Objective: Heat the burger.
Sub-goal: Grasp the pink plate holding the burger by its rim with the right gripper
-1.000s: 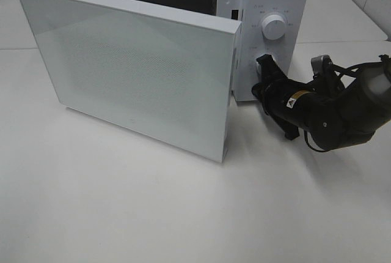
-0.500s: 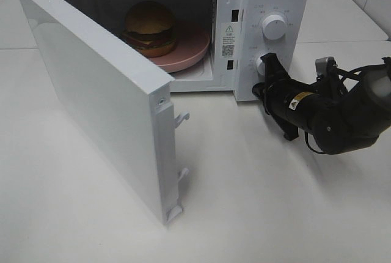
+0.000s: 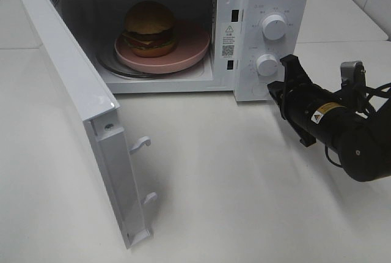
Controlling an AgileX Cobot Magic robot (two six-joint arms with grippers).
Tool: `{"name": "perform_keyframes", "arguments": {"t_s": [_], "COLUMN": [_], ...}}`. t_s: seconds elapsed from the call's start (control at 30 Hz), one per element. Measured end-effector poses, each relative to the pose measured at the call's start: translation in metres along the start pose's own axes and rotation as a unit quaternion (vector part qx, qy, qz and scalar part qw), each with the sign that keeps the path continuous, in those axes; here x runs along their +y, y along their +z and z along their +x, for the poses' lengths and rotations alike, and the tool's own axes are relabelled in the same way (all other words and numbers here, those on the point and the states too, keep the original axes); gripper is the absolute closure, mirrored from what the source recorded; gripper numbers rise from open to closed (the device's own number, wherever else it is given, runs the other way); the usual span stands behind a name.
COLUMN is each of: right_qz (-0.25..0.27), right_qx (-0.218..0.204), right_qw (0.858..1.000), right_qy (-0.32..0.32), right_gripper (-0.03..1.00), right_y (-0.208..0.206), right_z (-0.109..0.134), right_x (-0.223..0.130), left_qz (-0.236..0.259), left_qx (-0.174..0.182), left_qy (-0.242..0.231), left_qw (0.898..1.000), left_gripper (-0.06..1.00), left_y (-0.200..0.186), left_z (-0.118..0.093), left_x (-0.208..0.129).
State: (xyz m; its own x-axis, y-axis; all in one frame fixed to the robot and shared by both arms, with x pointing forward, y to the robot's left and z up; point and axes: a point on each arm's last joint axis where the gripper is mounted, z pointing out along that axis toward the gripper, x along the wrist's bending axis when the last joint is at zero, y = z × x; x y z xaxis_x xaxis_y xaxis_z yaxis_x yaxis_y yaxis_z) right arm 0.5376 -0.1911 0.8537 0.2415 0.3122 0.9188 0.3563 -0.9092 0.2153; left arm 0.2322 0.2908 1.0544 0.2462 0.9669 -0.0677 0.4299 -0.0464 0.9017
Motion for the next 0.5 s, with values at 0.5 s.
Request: {"name": "perform_keyframes", "arguments": {"t_s": [0.5], "right_qz": [0.028], "right_qx": [0.024], "right_qw": [0.964], "right_qy": [-0.265], "right_gripper": [0.89], "right_y": [-0.0044], "right_z": [0.0004], "right_x": [-0.0063], "left_qz": [0.0], "left_qx": [0.0], "left_qy": [0.0], "left_qw": [1.0], "left_gripper": [0.94], "left_y": [0.0], "left_z": [0.0], "left_x": [0.0]}}
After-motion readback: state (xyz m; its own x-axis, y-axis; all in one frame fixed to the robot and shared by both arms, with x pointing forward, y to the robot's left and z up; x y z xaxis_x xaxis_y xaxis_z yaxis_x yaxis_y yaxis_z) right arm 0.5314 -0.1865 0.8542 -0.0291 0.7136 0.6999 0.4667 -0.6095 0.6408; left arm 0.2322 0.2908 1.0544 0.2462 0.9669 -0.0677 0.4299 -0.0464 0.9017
